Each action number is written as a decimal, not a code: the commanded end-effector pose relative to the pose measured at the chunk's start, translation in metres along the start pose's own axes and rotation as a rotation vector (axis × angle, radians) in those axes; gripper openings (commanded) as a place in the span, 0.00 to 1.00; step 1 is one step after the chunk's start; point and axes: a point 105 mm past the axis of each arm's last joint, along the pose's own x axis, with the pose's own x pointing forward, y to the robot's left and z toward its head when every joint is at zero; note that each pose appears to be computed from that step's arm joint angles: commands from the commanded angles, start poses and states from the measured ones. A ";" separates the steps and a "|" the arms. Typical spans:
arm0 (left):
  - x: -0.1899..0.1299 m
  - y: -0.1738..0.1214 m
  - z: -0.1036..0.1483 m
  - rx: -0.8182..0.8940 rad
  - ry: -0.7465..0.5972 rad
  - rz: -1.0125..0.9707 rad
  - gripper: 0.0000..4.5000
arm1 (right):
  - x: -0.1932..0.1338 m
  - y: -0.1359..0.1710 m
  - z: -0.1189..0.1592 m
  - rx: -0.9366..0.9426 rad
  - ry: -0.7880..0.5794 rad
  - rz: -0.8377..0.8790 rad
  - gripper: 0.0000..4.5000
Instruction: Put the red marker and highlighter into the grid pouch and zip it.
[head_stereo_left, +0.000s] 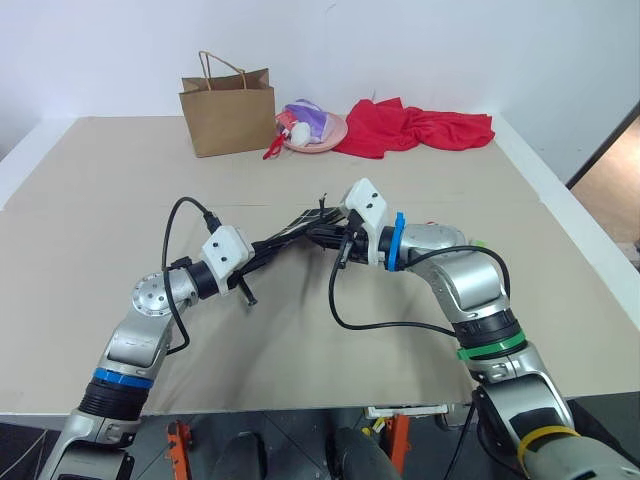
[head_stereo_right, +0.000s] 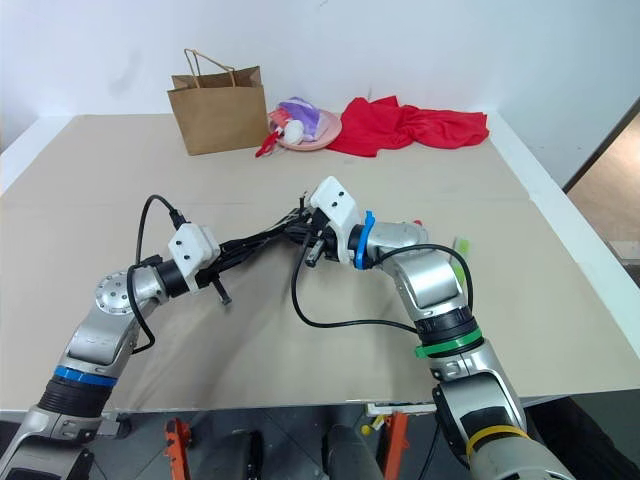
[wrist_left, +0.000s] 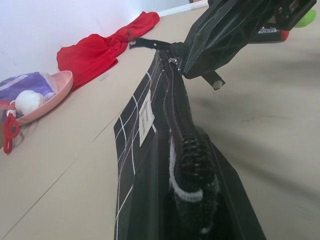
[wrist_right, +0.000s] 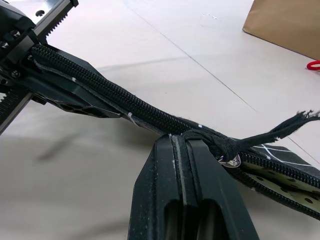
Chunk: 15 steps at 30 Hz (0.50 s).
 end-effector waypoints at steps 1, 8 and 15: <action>0.000 0.002 0.009 0.029 -0.037 -0.006 0.00 | 0.009 0.039 0.026 -0.056 -0.078 0.174 0.01; 0.003 0.003 0.010 0.034 -0.044 -0.016 0.00 | 0.015 0.065 0.028 -0.072 -0.082 0.276 0.01; 0.003 0.002 0.011 0.028 -0.051 -0.019 0.00 | 0.009 0.047 0.030 -0.013 -0.109 0.186 0.28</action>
